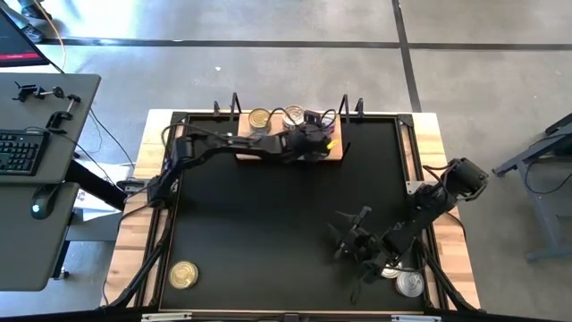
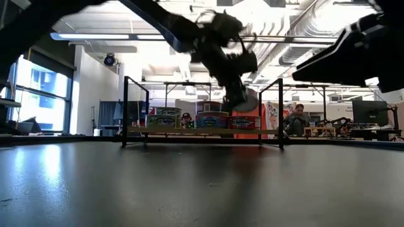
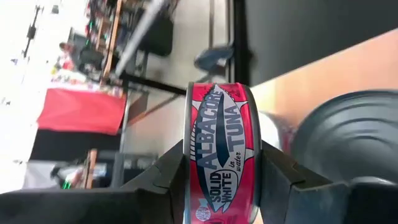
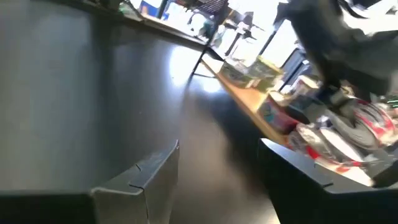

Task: Stack canned seafood by type on shelf
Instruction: Stack the red tuna can on top of the red tuna can on the shelf

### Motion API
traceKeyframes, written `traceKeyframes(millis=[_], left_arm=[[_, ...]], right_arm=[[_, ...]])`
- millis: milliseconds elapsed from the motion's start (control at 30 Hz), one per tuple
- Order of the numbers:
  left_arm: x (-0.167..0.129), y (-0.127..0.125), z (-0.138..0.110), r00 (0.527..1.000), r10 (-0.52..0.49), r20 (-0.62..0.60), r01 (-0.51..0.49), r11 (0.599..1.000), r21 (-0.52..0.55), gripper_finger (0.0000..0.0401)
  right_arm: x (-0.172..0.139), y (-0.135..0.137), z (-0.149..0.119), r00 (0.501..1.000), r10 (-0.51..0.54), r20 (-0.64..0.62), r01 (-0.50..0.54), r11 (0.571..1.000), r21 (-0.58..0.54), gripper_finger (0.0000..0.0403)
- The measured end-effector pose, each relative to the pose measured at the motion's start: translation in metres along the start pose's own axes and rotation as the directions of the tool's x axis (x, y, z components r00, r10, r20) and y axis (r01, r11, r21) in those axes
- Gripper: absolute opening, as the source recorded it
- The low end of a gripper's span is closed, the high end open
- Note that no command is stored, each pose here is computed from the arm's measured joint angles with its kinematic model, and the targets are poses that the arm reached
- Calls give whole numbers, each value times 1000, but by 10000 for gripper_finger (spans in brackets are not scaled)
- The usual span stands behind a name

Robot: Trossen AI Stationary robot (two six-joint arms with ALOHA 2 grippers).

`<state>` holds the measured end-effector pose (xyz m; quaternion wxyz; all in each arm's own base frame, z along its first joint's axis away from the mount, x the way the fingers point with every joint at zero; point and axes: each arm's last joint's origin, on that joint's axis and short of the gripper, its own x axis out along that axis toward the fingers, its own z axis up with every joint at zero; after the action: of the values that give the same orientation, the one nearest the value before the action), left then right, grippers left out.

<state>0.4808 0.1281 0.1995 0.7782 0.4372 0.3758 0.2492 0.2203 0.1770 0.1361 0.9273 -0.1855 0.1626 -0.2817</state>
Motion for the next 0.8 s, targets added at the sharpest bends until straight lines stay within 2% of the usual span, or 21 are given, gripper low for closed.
traceKeyframes(millis=[167, 300, 533, 800], left_arm=[[22, -4, -1, 997, 50, -67, -46, 997, 62, 118], [28, -13, -4, 996, 33, -78, -23, 992, 126, 122], [26, -14, -3, 998, 0, -65, 5, 996, 88, 197], [25, -15, -3, 999, -22, -43, 26, 997, 79, 234]], right_arm=[[3, 0, -1, 999, 37, -29, -37, 999, 19, 208], [3, 0, -1, 999, 36, -29, -35, 999, 16, 208], [5, -1, -1, 999, 28, -31, -28, 999, 18, 208], [8, -2, -1, 999, 19, -36, -19, 1000, 20, 208]])
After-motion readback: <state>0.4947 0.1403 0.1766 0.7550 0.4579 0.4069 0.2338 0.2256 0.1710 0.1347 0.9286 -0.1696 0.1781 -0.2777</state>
